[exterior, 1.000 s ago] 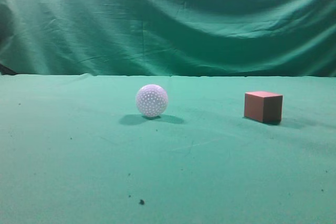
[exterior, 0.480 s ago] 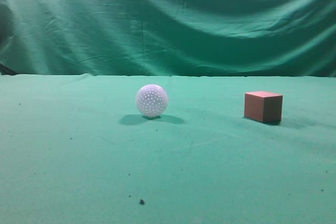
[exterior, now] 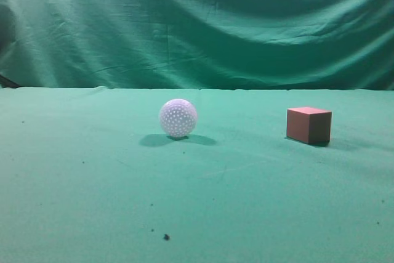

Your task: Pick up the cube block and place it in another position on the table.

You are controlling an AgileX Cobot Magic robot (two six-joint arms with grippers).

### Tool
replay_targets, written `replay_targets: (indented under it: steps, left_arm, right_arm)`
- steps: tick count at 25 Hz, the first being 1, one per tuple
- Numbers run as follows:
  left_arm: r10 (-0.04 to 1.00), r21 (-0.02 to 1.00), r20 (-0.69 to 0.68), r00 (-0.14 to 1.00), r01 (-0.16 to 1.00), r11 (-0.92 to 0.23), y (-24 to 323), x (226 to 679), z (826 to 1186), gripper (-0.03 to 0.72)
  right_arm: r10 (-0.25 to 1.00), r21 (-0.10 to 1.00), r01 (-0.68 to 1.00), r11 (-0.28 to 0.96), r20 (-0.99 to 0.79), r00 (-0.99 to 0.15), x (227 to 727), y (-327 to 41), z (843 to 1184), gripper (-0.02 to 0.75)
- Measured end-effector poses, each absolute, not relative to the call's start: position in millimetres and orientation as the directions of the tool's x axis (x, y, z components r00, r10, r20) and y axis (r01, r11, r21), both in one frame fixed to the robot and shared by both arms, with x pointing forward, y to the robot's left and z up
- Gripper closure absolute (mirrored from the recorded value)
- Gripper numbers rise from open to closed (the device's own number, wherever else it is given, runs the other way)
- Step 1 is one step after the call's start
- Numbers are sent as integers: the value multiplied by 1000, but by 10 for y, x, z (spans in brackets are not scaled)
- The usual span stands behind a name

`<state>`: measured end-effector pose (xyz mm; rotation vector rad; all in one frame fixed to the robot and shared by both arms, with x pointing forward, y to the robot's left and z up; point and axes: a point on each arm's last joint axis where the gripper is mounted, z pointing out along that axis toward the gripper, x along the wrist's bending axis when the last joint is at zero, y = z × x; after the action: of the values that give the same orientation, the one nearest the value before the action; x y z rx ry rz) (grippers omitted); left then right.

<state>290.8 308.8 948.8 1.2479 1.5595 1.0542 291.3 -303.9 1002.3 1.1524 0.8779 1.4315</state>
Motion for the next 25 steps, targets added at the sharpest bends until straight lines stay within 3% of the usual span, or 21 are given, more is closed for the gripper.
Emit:
replay_targets:
  steps: [3, 6, 12, 14, 19, 25]
  left_arm:
    - [984, 954, -112, -136, 263, 145, 3088, 2908, 9488, 426]
    - [984, 954, -112, -136, 263, 145, 3088, 2908, 9488, 426]
    - [984, 954, -112, -136, 263, 145, 3088, 2908, 9488, 426]
    - [984, 954, -112, -136, 263, 145, 3088, 2908, 9488, 426]
    - [984, 954, -112, -136, 263, 145, 3088, 2908, 9488, 426]
    - [984, 954, -112, -136, 263, 145, 3088, 2908, 9488, 426]
  right_arm:
    - [984, 964, -195, -178, 179, -11, 2891, -3000, 10292, 738]
    - [984, 984, -2, -177, 176, -27, 2976, -2955, 10498, 738]
    - [985, 929, 339, -152, 169, -22, 3287, -2917, 10490, 738]
    - [989, 896, 435, -93, 133, -63, 3366, -2881, 10437, 738]
    - [954, 717, 682, 147, 78, -288, 3591, -2652, 10400, 738]
    - [902, 541, 773, 331, 60, -428, 3991, -2278, 10364, 738]
